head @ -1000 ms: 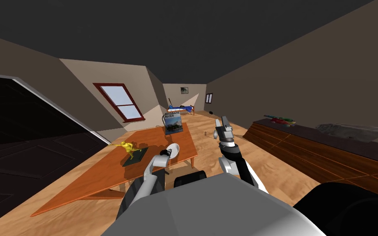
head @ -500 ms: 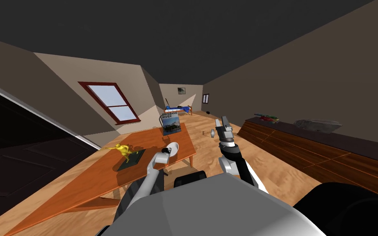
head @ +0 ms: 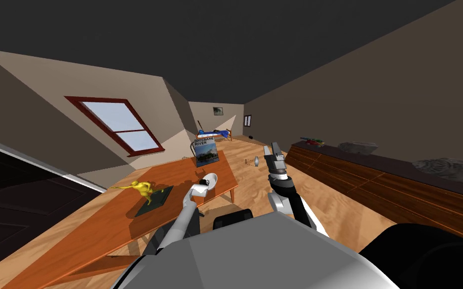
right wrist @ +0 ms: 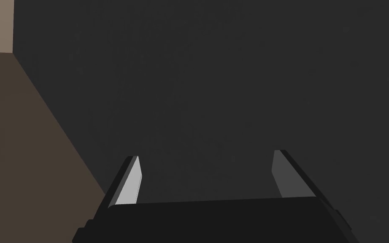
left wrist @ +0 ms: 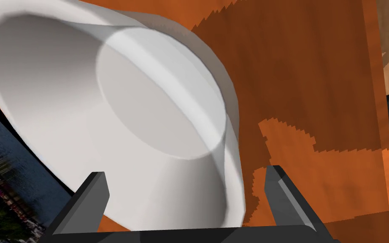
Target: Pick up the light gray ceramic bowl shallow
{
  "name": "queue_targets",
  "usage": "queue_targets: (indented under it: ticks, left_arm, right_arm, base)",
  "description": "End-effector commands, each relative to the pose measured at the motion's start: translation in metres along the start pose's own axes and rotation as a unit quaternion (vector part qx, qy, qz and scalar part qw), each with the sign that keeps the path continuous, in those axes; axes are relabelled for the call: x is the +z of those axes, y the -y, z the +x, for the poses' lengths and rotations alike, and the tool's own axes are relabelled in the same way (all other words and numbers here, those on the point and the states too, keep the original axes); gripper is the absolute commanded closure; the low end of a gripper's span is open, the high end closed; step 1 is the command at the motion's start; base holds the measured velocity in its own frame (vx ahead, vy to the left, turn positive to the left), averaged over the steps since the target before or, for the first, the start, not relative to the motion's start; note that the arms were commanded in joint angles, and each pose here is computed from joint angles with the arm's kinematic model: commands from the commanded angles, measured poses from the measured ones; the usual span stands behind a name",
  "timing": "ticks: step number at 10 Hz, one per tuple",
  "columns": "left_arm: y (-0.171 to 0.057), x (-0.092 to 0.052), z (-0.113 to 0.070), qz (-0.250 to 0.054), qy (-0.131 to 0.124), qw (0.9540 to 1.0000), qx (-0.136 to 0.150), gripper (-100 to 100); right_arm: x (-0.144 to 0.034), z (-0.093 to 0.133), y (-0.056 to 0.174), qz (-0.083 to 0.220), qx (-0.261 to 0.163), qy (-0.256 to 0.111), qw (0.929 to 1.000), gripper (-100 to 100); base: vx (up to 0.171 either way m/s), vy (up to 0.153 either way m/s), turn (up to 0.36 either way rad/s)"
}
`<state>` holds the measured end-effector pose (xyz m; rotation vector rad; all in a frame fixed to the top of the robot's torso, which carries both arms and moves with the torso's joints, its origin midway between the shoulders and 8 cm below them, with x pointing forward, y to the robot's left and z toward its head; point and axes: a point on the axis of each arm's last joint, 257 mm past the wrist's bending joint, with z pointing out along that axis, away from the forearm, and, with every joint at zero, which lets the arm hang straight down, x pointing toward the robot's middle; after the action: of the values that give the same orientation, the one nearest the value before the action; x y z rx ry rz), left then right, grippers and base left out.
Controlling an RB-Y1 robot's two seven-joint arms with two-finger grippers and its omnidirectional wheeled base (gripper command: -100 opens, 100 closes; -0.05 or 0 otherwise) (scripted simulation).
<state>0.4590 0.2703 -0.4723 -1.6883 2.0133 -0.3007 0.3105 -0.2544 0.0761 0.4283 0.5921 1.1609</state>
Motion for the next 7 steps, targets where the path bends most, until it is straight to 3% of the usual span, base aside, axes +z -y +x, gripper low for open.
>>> queue_targets:
  ticks: [1,7]
  left_arm:
    - [-0.0167,0.0062,-0.0005,-0.020,0.002,0.9998,-0.001,-100]
    - [-0.0167,0.0062,-0.0005,-0.020,0.002,0.9998,-0.001,-100]
  right_arm:
    - [0.0000,0.0000,0.0000,0.000,0.000,0.000,1.0000,0]
    - [0.0000,0.0000,0.0000,0.000,0.000,0.000,1.0000,0]
  base:
    - [0.007,-0.003,0.023]
    - [0.000,0.000,0.001]
